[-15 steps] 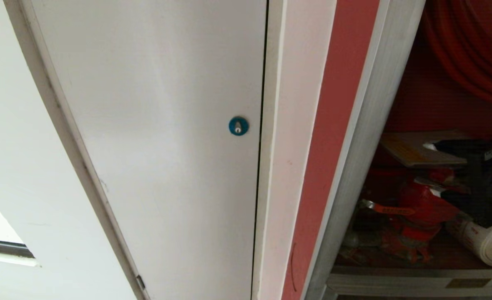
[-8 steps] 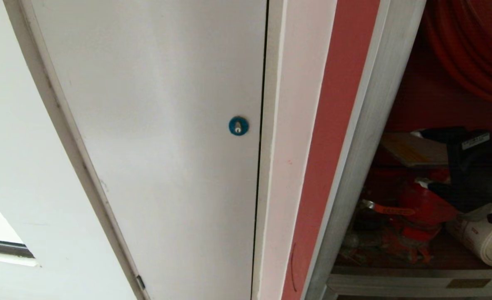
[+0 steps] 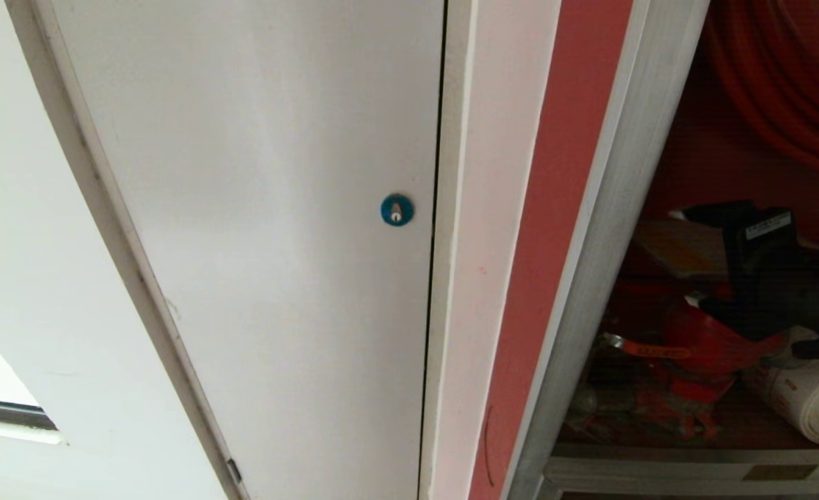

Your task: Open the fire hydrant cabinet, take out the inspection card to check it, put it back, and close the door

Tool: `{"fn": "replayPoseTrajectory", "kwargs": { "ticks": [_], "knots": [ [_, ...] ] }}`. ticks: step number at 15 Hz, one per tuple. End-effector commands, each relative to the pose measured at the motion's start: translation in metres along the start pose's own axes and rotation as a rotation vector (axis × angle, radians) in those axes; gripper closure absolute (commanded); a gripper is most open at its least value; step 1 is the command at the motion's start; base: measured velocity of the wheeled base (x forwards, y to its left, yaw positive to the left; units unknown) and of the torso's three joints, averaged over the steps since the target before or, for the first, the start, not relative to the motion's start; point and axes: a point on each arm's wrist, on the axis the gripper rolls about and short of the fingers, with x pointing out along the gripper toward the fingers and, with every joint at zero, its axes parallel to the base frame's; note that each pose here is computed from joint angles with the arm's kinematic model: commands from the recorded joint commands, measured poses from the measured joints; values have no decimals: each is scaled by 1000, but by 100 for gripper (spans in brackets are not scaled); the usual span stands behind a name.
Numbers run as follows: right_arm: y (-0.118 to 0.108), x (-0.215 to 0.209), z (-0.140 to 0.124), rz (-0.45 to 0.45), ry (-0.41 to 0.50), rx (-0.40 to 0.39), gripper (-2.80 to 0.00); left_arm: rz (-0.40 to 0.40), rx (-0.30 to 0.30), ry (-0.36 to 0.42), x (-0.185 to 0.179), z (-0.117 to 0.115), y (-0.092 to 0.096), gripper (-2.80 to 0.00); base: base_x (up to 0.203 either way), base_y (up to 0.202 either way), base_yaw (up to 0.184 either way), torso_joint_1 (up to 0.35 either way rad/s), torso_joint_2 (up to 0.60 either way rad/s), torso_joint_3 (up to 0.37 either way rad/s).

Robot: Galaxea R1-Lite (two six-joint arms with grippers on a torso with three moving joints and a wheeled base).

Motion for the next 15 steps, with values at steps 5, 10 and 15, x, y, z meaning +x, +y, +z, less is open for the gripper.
{"fn": "replayPoseTrajectory", "kwargs": {
  "ticks": [5,10,15],
  "knots": [
    [-1,7,-2,-17,-5,4,0,0,0,1,0,0,0,0,0,0,0,0,0,0],
    [-1,7,-2,-18,-2,2,0,0,0,-1,0,0,0,0,0,0,0,0,0,0],
    [0,-1,0,-1,1,5,0,-1,0,2,0,0,0,0,0,0,0,0,0,0]
  ]
}}
